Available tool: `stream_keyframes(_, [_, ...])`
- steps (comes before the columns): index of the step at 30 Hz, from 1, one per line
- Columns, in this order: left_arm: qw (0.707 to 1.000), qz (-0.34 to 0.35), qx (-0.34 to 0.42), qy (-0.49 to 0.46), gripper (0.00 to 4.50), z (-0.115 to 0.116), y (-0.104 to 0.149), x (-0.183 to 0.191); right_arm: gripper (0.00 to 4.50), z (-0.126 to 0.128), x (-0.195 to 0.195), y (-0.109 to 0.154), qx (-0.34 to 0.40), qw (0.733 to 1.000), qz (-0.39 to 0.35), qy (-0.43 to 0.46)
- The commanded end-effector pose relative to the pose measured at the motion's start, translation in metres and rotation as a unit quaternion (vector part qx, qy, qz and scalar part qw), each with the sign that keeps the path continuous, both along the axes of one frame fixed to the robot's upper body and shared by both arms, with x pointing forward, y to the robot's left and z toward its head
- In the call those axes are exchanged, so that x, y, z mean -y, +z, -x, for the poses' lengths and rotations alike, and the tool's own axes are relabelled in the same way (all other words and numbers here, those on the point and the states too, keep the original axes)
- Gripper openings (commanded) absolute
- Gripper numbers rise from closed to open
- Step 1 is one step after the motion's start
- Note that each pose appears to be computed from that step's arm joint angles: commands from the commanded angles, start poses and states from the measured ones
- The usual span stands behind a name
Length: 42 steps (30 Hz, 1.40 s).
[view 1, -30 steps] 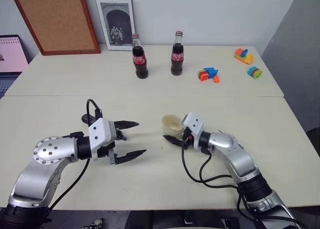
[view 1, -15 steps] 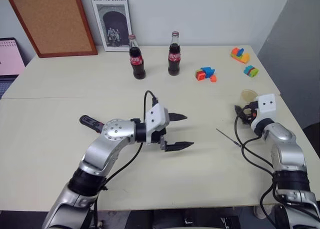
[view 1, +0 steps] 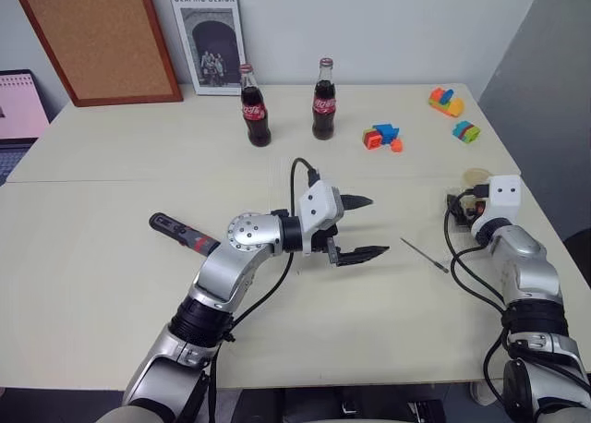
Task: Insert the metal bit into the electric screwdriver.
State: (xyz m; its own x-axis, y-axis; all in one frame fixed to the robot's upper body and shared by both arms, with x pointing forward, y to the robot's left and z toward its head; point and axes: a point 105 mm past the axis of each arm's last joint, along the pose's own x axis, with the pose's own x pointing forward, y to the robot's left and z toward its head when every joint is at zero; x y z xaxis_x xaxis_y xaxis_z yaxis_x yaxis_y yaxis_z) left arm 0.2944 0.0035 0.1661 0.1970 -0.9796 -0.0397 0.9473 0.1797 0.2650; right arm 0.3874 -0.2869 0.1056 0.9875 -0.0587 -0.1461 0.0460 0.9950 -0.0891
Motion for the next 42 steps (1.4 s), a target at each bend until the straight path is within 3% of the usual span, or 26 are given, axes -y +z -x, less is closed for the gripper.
stream_keyframes(1, [1.0,0.02,0.012,-0.019,4.5,0.005,0.016,0.002,4.49,0.001,0.0,0.021,0.035,0.999,-0.01,-0.002])
stream_keyframes(7, [1.0,0.011,-0.001,-0.029,4.5,0.008,0.014,0.0,4.49,0.013,0.0,0.027,0.04,0.999,-0.013,-0.009])
stream_keyframes(11, [0.999,0.0,0.01,-0.03,4.5,0.009,0.014,-0.003,4.49,0.039,0.003,0.029,0.034,0.999,-0.002,-0.024])
stream_keyframes(16, [0.999,-0.02,0.02,-0.025,4.5,0.009,0.013,-0.014,4.49,0.085,-0.006,0.029,0.01,0.998,0.052,0.025])
stream_keyframes(21, [0.998,-0.053,0.038,0.001,4.5,0.004,0.018,-0.042,4.49,0.121,-0.03,0.034,-0.021,0.982,0.131,0.137])
stream_keyframes(25, [0.987,-0.14,0.059,0.053,4.5,-0.005,0.028,-0.105,4.49,0.162,-0.105,0.054,-0.013,0.913,0.141,0.383])
stream_keyframes(27, [0.976,-0.197,0.067,0.066,4.5,-0.005,0.029,-0.134,4.49,0.171,-0.126,0.057,-0.019,0.883,0.142,0.447])
stream_keyframes(32, [0.919,-0.374,0.102,0.068,4.5,-0.003,0.021,-0.199,4.49,0.165,-0.155,0.064,-0.009,0.841,0.14,0.523])
stream_keyframes(37, [0.879,-0.463,0.102,0.04,4.5,-0.003,0.015,-0.231,4.49,0.158,-0.182,0.063,0.005,0.808,0.137,0.573])
stream_keyframes(42, [0.845,-0.523,0.112,0.024,4.5,-0.015,0.001,-0.243,4.49,0.156,-0.199,0.055,0.016,0.803,0.123,0.583])
